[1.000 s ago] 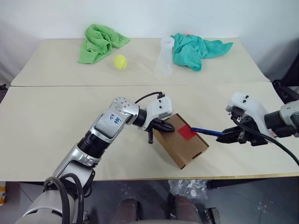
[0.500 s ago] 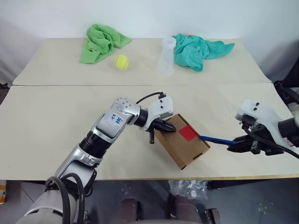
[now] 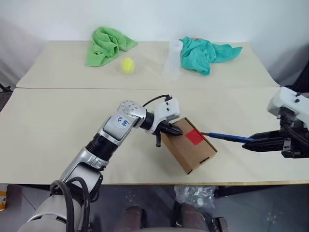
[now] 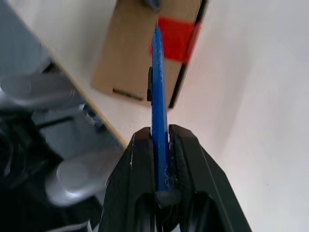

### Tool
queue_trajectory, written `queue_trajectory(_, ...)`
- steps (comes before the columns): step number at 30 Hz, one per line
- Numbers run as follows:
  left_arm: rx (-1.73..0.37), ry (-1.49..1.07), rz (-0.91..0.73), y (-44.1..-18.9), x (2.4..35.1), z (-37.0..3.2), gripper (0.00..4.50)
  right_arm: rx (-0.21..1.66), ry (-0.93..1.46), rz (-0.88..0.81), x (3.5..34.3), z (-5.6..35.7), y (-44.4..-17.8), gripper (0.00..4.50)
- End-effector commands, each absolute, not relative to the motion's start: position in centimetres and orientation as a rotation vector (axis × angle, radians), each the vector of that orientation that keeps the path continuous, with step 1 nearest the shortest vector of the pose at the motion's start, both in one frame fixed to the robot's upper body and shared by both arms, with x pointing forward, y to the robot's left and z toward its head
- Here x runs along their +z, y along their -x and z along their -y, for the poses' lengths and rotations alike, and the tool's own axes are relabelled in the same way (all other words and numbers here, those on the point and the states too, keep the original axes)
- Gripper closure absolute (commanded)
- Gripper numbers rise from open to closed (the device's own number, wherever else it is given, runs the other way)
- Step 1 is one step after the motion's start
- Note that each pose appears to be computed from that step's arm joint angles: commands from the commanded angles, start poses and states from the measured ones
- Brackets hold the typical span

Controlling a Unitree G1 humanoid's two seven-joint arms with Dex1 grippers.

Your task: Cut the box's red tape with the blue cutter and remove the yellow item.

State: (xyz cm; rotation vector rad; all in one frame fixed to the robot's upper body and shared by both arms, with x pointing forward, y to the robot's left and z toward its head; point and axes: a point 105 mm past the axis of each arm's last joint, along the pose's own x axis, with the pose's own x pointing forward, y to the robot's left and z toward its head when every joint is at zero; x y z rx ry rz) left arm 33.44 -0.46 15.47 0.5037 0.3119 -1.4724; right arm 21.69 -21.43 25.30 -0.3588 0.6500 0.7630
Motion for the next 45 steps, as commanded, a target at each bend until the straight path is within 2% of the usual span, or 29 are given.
queue_trajectory(1,-1.393,-0.563,-0.479,-34.3,11.5,-1.1,4.41,0.596,0.377,-0.438,26.3,23.5,-23.4,4.19)
queue_trajectory(2,-1.394,-0.564,-0.478,-34.3,11.4,-1.1,4.41,0.576,0.372,-0.418,26.0,23.8,-23.6,4.19)
queue_trajectory(4,-1.403,-0.569,-0.474,-34.2,11.4,-0.9,4.41,0.489,0.363,-0.37,23.2,25.2,-25.1,4.19)
queue_trajectory(9,-1.411,-0.574,-0.461,-34.2,11.7,-0.8,4.41,0.367,0.233,-0.405,16.7,27.3,-26.5,4.19)
queue_trajectory(13,-1.401,-0.572,-0.443,-34.3,12.2,-0.9,4.5,0.313,0.182,-0.392,14.4,27.9,-27.0,3.04)
queue_trajectory(19,-1.382,-0.49,-0.381,-34.6,15.3,-1.9,4.5,0.288,0.228,-0.306,16.0,28.5,-26.8,0.85)
queue_trajectory(22,-1.383,-0.441,-0.373,-34.4,17.5,-3.0,4.5,0.316,0.319,-0.279,17.6,28.2,-26.8,0.05)
queue_trajectory(26,-1.366,-0.425,-0.378,-34.1,19.1,-4.5,4.5,0.364,0.367,-0.252,19.2,27.1,-27.8,0.05)
queue_trajectory(29,-1.349,-0.437,-0.418,-33.7,19.1,-5.9,4.5,0.45,0.369,-0.271,19.2,25.3,-28.5,0.05)
queue_trajectory(34,-1.373,-0.429,-0.539,-31.6,16.7,-7.1,4.5,0.533,0.387,-0.321,17.8,23.3,-30.0,1.68)
queue_trajectory(39,-1.376,-0.356,-0.563,-29.7,15.4,-6.2,4.5,0.657,0.432,-0.389,16.2,21.6,-30.6,3.49)
queue_trajectory(42,-1.331,-0.305,-0.542,-29.8,14.6,-4.9,4.5,0.745,0.428,-0.402,16.2,20.0,-30.6,4.48)
queue_trajectory(45,-1.254,-0.257,-0.501,-30.8,14.1,-3.8,4.5,0.841,0.442,-0.436,15.9,18.7,-29.9,4.48)
